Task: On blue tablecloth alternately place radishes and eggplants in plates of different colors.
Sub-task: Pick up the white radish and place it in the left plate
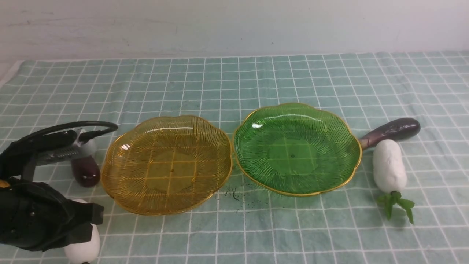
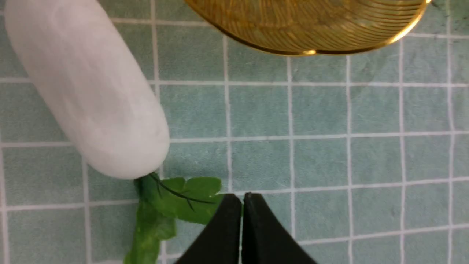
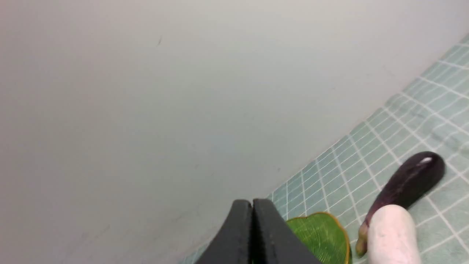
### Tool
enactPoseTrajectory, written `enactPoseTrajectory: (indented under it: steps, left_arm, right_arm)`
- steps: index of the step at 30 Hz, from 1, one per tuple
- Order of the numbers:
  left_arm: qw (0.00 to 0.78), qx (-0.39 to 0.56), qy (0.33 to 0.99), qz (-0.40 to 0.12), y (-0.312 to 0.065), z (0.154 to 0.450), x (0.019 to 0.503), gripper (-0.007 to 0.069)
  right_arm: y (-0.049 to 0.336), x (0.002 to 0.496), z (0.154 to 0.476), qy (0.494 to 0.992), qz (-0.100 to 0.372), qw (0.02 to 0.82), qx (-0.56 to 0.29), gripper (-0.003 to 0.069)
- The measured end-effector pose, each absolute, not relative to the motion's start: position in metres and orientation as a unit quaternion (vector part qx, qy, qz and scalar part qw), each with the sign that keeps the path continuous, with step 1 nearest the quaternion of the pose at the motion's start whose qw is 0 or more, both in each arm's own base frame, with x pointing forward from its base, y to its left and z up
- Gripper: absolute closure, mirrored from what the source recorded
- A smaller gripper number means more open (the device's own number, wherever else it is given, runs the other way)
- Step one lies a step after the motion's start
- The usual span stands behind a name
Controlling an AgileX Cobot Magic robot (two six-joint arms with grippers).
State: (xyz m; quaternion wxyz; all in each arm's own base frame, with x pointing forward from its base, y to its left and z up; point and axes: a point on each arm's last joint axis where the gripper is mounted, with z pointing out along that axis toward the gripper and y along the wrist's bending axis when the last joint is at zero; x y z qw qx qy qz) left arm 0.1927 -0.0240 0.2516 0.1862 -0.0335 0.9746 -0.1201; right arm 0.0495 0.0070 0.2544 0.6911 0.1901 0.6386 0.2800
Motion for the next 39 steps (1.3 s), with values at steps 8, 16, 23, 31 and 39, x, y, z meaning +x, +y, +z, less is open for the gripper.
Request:
enactPoseTrajectory:
  steps: [8,16,23,31,39]
  left_arm:
    - [0.197,-0.072,0.976,-0.052,-0.01,0.249,0.197,0.0627]
    - [0.202,-0.062,0.977,-0.016,-0.004,0.242,0.206,0.0337]
    - [0.202,-0.107,0.973,-0.018,-0.004,0.215,0.233,-0.0019]
    - [0.157,-0.13,0.979,0.0,-0.002,0.167,0.26,-0.0056]
    - [0.096,-0.129,0.987,0.016,-0.001,0.155,0.256,0.0179]
  right_arm:
    - [0.022,0.092,0.336,0.813,0.163,0.559,0.029,0.0673]
    - [0.031,0.143,0.332,0.87,0.158,0.467,-0.021,0.0673]
    - [0.041,0.156,0.327,0.867,0.198,0.454,-0.055,0.0673]
    - [0.045,0.159,0.332,0.849,0.219,0.474,-0.077,0.0673]
    - [0.042,0.17,0.327,0.861,0.2,0.464,-0.064,0.0673]
